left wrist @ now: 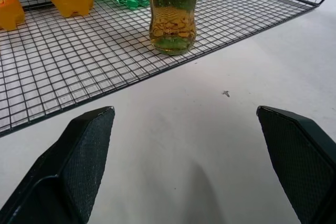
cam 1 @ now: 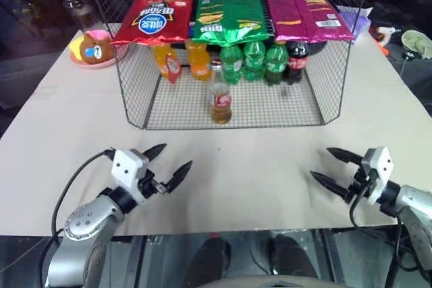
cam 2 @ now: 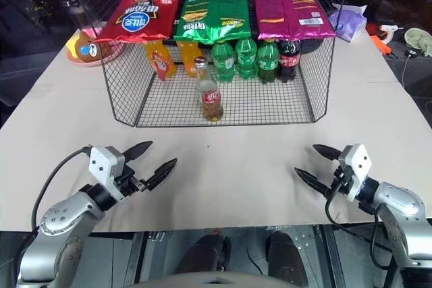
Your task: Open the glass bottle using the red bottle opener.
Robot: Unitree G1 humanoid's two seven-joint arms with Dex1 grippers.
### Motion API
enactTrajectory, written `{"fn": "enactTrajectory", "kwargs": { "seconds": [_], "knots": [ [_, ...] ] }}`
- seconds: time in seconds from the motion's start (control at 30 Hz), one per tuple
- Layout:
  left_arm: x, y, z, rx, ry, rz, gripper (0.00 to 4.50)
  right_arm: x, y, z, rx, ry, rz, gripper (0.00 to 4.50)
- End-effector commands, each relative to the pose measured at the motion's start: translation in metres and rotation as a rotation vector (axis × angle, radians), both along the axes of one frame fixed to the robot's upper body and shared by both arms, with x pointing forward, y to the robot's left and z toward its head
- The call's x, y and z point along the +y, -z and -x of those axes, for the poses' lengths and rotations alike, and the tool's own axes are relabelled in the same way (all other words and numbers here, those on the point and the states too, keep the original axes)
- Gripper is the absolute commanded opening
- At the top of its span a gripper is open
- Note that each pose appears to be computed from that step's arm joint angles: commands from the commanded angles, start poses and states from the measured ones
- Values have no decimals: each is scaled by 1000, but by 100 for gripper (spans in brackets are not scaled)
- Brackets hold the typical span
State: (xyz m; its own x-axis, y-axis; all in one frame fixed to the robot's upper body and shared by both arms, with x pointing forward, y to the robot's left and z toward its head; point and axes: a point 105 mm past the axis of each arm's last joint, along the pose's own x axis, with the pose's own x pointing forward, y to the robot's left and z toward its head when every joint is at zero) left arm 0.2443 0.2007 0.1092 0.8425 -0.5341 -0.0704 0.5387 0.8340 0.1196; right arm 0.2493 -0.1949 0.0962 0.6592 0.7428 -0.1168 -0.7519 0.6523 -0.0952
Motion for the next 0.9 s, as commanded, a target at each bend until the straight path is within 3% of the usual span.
{"fn": "enactTrajectory", "kwargs": {
  "seconds": [0.03, 0.23, 0.5, 0.7, 0.9],
  "knots": [
    [2, -16, -5, -60, -3, -1, 450, 19, -22, 2, -96, -63, -13, 445],
    [8, -27, -23, -103, -29, -8, 450, 72, -58, 11, -219, -169, -102, 445],
    [26, -75, -71, -228, -104, 78, 450, 108, -116, 22, -383, -259, -236, 445],
    [31, -104, -115, -286, -135, 122, 450, 108, -117, 14, -401, -234, -229, 445],
    [23, -107, -140, -285, -109, 118, 450, 104, -116, 9, -409, -195, -217, 445]
  ]
}}
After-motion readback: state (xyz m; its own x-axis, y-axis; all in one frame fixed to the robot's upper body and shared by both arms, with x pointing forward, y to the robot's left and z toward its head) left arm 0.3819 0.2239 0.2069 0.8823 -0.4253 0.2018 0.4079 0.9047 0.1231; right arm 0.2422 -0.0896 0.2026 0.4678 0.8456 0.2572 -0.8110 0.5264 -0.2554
